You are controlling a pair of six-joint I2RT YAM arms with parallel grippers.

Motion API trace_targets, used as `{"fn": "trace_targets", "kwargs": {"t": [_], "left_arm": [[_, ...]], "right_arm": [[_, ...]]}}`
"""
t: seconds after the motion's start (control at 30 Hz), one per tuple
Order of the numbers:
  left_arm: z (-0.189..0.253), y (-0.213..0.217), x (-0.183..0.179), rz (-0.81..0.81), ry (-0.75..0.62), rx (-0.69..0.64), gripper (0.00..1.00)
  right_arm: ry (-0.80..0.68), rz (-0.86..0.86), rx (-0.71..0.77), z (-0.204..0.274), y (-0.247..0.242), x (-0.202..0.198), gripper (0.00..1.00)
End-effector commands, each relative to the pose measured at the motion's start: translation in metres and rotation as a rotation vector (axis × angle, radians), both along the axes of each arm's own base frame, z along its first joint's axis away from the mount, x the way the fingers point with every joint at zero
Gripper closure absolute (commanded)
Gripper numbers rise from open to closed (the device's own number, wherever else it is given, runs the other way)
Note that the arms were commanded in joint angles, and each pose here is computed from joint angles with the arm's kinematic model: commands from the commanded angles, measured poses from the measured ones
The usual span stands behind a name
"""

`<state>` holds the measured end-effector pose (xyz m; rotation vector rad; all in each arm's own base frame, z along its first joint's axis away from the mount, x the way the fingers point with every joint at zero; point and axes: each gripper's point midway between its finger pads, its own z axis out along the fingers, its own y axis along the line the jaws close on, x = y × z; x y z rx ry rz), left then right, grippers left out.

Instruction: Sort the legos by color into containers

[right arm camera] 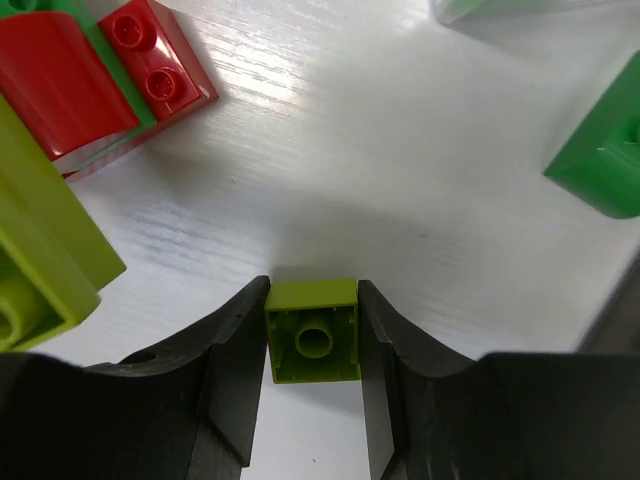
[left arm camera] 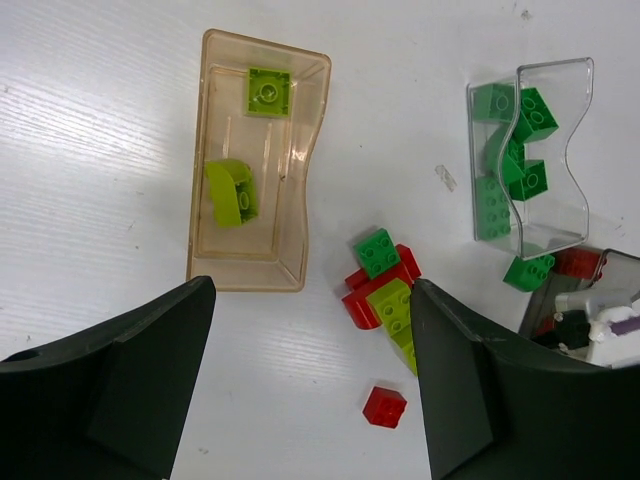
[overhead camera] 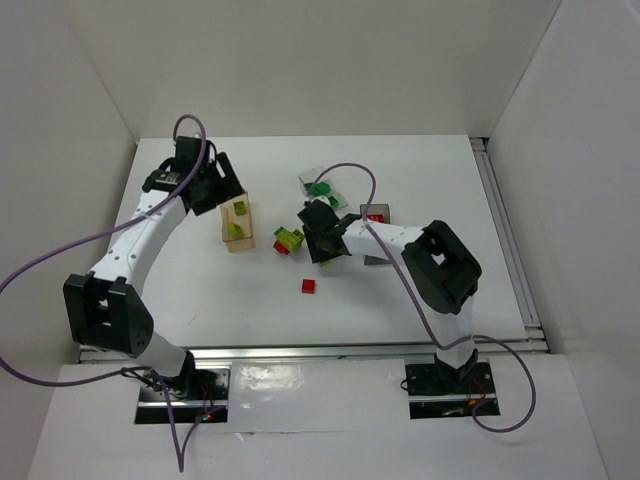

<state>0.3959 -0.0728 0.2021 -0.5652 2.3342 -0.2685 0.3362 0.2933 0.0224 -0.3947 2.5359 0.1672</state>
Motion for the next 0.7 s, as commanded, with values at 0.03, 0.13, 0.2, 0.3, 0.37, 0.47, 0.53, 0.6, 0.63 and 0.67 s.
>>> {"fn": "trace_targets", "kwargs": {"t": [0.03,0.13,0.2,0.3,0.37,0.47,0.53,0.6,0.63,0.67], "left_arm": [[0.009,0.022,0.000,0.027,-0.036,0.015,0.13],[0.005,0.050,-0.006,0.099,-0.007,0.029,0.13],[0.008,0.066,-0.009,0.135,-0.009,0.036,0.13],[0.014,0.089,-0.019,0.196,-0.018,0.036,0.13],[0.024,0.091,-0.027,0.214,-0.035,0.037,0.13],[0.035,0.093,-0.036,0.223,-0.066,0.045,0.13],[0.042,0.100,-0.048,0.247,-0.083,0.071,0.13],[0.050,0.107,-0.056,0.249,-0.109,0.117,0.13],[0.048,0.109,-0.061,0.259,-0.100,0.128,0.13],[0.051,0.112,-0.063,0.259,-0.107,0.145,0.13]], "right_arm": [[-0.167,-0.042,0.097,0.081,0.007,0.014,0.66],[-0.219,-0.037,0.140,0.117,0.012,0.014,0.66],[-0.243,-0.009,0.172,0.133,0.027,0.009,0.66],[-0.273,0.027,0.236,0.154,0.055,0.014,0.66],[-0.286,0.058,0.265,0.161,0.080,0.024,0.66],[-0.295,0.105,0.322,0.166,0.120,0.034,0.66],[-0.303,0.137,0.358,0.169,0.139,0.042,0.66],[-0.321,0.154,0.381,0.169,0.161,0.058,0.65],[-0.305,0.179,0.381,0.164,0.170,0.059,0.65],[-0.344,0.179,0.421,0.189,0.183,0.070,0.65]]}}
